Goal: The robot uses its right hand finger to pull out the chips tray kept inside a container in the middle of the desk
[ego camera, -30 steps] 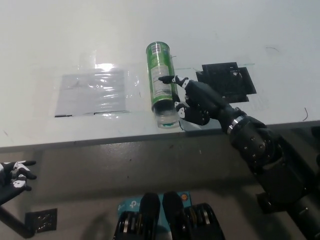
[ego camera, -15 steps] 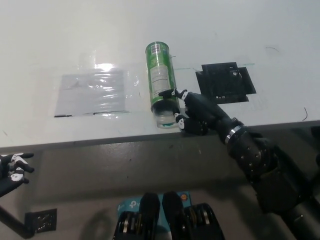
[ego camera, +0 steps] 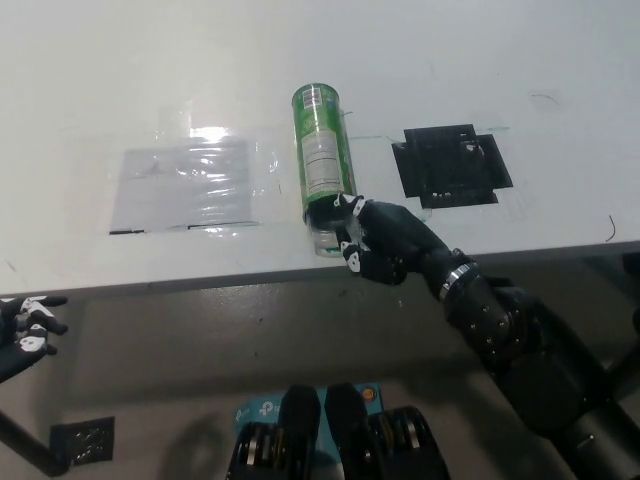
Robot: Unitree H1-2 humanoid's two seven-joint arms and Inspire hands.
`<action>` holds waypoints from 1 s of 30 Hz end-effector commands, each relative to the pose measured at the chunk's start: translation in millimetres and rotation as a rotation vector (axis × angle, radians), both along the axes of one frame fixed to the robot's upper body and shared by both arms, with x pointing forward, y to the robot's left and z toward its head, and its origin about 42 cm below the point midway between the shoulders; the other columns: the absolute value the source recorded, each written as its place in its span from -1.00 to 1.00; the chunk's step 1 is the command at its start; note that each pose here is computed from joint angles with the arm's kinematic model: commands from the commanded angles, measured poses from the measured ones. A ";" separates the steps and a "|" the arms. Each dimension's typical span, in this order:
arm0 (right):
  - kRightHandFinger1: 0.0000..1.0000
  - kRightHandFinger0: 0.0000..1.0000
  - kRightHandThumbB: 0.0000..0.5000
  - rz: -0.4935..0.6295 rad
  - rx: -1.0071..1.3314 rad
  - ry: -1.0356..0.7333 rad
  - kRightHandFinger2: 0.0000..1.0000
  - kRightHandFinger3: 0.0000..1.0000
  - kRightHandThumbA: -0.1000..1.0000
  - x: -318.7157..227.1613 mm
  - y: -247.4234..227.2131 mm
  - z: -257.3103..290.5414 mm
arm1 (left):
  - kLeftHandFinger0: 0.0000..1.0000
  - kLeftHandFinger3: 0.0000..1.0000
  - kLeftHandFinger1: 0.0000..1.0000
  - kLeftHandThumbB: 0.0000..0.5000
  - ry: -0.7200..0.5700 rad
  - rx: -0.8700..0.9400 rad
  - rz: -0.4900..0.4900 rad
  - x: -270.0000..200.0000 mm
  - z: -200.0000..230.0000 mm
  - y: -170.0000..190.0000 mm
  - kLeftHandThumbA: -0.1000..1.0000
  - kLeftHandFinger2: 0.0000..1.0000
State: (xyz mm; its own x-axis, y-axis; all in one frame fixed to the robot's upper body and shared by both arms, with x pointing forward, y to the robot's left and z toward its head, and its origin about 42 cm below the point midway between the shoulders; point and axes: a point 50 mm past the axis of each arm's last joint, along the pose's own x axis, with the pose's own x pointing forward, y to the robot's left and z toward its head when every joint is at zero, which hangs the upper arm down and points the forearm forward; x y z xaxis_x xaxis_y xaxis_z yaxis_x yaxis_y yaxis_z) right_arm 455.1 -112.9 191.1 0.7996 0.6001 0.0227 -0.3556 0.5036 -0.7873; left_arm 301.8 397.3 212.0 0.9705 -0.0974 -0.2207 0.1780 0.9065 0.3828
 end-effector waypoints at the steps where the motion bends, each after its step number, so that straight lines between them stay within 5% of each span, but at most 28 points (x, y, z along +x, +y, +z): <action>1: -1.00 -1.00 0.10 -0.004 -0.022 -0.062 0.40 0.70 -1.00 3.5 -10.0 10.4 | 0.20 0.97 0.39 -1.00 -0.031 0.040 -0.008 5.1 19.2 7.8 -0.54 0.65; 12: -1.00 -1.00 0.04 -0.022 -0.027 -0.006 0.44 0.80 -1.00 -6.8 -23.0 -5.1 | 0.22 0.98 0.40 -1.00 -0.044 0.043 -0.002 6.8 23.9 9.9 -0.55 0.65; 14: -0.94 -1.00 -0.06 -0.022 -0.023 0.027 0.45 0.86 -1.00 -8.2 -21.1 -8.3 | 0.20 0.98 0.39 -1.00 -0.048 0.045 -0.004 5.8 26.0 10.8 -0.57 0.66; 15: -0.89 -1.00 -0.11 -0.015 -0.035 0.027 0.68 0.89 -1.00 -10.1 -19.3 -10.3 | 0.21 0.99 0.39 -1.00 -0.050 0.045 -0.004 5.9 26.5 10.7 -0.58 0.65; 17: -0.54 -0.78 -0.16 0.004 -0.041 0.030 0.73 0.88 -1.00 -14.2 -15.3 -18.2 | 0.21 0.99 0.39 -1.00 -0.051 0.049 -0.005 6.2 27.1 10.9 -0.57 0.65; 23: -0.98 -1.00 -0.21 0.059 -0.040 0.039 0.83 0.92 -1.00 -26.2 2.5 -30.5 | 0.19 0.99 0.38 -1.00 -0.058 0.040 -0.001 7.8 28.5 11.1 -0.57 0.66; 30: -1.00 -1.00 -0.20 0.074 -0.025 0.029 0.84 0.90 -1.00 -37.5 8.8 -30.2 | 0.16 0.96 0.35 -1.00 -0.055 0.043 -0.004 10.2 28.5 10.9 -0.58 0.61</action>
